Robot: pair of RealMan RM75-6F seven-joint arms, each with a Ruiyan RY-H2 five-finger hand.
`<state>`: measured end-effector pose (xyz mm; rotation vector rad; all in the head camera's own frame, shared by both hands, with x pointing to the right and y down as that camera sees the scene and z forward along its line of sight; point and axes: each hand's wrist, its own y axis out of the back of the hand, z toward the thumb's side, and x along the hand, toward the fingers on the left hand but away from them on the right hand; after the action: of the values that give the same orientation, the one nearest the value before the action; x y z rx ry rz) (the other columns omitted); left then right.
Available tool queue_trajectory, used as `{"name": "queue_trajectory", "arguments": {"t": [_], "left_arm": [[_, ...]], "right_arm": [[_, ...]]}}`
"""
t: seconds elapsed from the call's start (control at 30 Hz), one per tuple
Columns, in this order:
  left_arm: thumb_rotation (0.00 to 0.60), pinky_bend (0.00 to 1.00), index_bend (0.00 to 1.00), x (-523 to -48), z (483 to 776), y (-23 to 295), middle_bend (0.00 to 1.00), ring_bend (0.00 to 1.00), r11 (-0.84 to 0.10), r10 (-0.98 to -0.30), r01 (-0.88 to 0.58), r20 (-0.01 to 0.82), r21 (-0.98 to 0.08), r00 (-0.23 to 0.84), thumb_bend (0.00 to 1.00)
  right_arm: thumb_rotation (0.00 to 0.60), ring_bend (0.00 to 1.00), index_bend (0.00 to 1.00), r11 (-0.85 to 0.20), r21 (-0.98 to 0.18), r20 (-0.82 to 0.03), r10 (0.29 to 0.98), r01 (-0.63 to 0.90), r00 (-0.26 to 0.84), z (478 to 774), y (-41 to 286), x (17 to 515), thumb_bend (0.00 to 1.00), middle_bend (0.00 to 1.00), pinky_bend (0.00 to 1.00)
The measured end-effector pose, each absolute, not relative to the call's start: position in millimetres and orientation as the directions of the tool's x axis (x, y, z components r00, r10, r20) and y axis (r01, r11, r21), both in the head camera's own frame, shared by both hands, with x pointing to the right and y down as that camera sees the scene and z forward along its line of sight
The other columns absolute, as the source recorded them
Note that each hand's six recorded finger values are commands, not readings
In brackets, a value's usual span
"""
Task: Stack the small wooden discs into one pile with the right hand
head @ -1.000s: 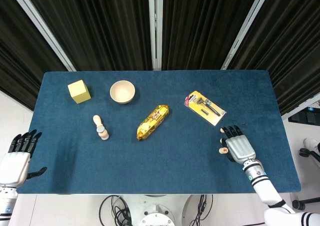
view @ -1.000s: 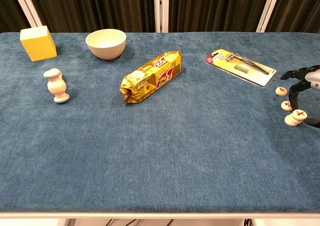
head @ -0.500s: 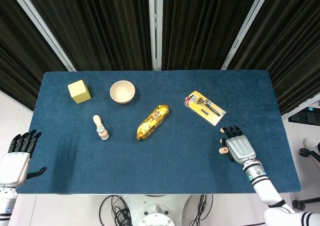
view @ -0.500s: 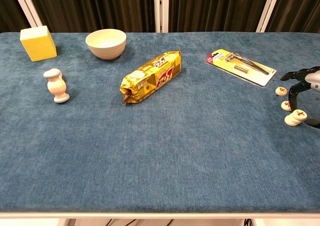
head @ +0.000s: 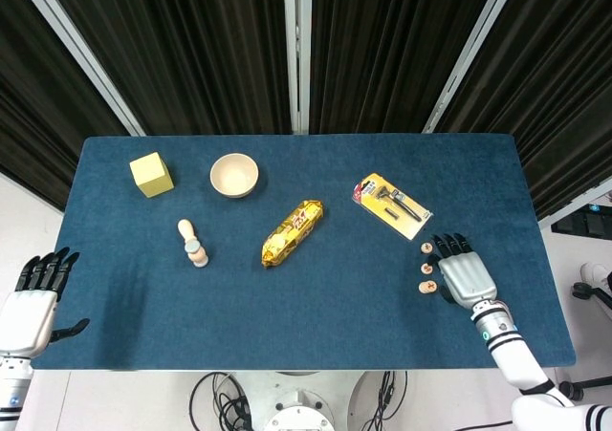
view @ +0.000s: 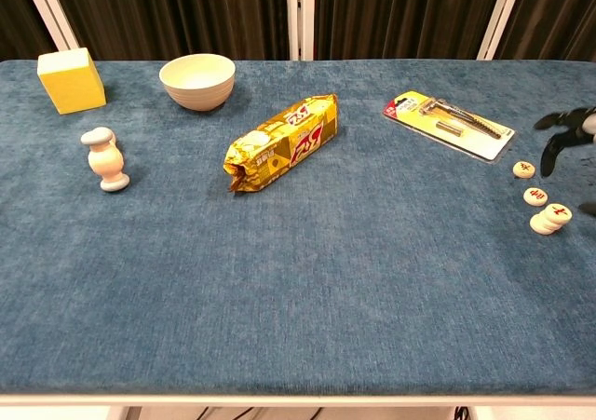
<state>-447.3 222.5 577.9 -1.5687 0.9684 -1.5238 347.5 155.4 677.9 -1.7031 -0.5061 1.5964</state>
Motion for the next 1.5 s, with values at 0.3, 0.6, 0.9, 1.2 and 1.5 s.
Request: {"name": "queue_trajectory", "arguments": {"t": [0.3,0.6,0.9,1.2,1.5], "left_arm": [[0.6,0.0,0.05,-447.4,579.7,222.9,0.0,0.0,-0.454,-0.891,-0.025,0.454,-0.891,0.012,0.09],[0.6,0.0,0.05,-448.2,583.6,222.5,0.0,0.0,-0.465,-0.885,-0.02,0.465,-0.885,0.009,0.09],[0.6,0.0,0.05,-447.2,585.7,222.0,0.0,0.0,-0.47,-0.883,-0.017,0.47,-0.883,0.012,0.09],[0.6,0.0,0.05,-448.1,585.2,221.6,0.0,0.0,-0.467,-0.884,-0.02,0.467,-0.884,0.012,0.09],[0.6,0.0,0.05,-448.8,584.2,221.6,0.0,0.0,-0.465,-0.885,-0.023,0.465,-0.885,0.011,0.09]], "right_arm": [[0.6,0.0,0.28,-0.665,-0.73,-0.683,0.715,-0.158,0.147,677.7,144.2,362.1,0.25,0.02,0.0],[0.6,0.0,0.26,-0.719,-0.669,-0.742,0.634,-0.188,0.216,688.7,145.2,373.0,0.5,0.01,0.0],[0.6,0.0,0.25,-0.764,-0.624,-0.773,0.571,-0.167,0.277,691.9,149.8,370.3,1.0,0.0,0.0],[0.6,0.0,0.24,-0.768,-0.608,-0.785,0.545,-0.2,0.294,696.1,150.9,363.6,1.0,0.0,0.0],[0.6,0.0,0.23,-0.772,-0.598,-0.794,0.535,-0.215,0.288,699.5,152.7,360.2,1.0,0.0,0.0]]}}
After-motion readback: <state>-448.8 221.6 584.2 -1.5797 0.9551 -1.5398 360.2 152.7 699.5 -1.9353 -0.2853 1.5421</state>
